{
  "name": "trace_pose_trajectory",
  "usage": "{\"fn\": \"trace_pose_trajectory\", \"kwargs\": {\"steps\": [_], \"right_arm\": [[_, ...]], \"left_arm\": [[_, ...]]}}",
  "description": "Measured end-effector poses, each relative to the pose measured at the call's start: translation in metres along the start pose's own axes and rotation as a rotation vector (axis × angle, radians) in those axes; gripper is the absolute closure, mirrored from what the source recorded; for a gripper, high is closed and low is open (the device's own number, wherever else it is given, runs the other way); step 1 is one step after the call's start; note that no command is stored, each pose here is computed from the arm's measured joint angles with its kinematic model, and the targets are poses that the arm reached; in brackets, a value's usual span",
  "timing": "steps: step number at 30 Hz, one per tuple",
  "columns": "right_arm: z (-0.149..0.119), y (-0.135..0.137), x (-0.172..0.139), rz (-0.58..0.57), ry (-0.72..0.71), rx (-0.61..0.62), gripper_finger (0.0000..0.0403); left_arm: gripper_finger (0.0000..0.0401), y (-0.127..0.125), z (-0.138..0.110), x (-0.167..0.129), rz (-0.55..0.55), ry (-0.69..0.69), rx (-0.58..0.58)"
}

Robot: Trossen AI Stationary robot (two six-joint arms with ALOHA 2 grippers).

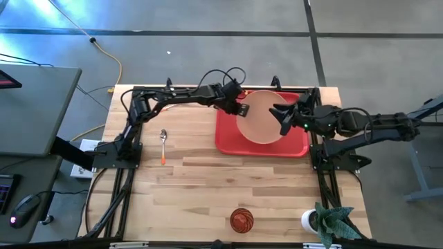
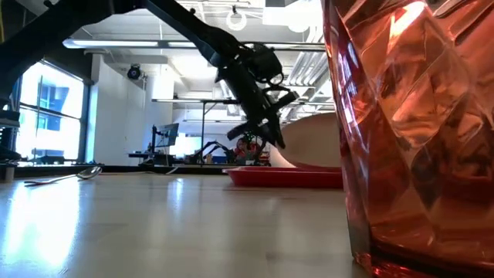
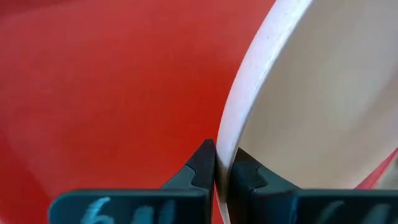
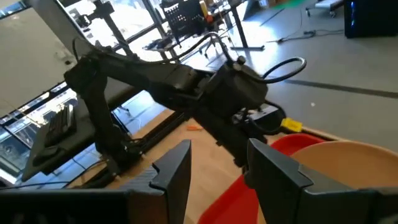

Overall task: Pick and place plate/cup/fork/spoon on tray
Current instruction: Put the pink plate on the red tray, then put the glass on the red tray to the left of the pink plate

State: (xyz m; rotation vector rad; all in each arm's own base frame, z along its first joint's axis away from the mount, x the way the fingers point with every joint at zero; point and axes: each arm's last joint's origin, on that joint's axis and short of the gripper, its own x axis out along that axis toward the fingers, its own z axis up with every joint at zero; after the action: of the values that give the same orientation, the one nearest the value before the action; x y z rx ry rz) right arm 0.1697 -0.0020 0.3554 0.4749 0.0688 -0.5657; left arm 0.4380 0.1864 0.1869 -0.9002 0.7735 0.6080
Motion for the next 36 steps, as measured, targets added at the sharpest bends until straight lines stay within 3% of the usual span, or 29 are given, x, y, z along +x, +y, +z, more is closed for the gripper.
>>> {"fn": "trace_pose_trajectory", "kwargs": {"steps": [9,26,36], "right_arm": [[-0.006,0.01,-0.008,0.021,0.0,-0.014,0.0253],[-0.011,0.015,-0.016,-0.004,-0.024,-0.034,0.0253],[-0.011,0.015,-0.016,-0.006,-0.024,-0.03,0.0253]], "left_arm": [[0.0389,0.011,-0.003,0.021,0.008,0.047,-0.017],[0.0319,0.009,-0.001,0.021,-0.01,0.02,0.052],[0.0289,-0.001,0.002,-0.008,-0.014,0.003,0.178]]}}
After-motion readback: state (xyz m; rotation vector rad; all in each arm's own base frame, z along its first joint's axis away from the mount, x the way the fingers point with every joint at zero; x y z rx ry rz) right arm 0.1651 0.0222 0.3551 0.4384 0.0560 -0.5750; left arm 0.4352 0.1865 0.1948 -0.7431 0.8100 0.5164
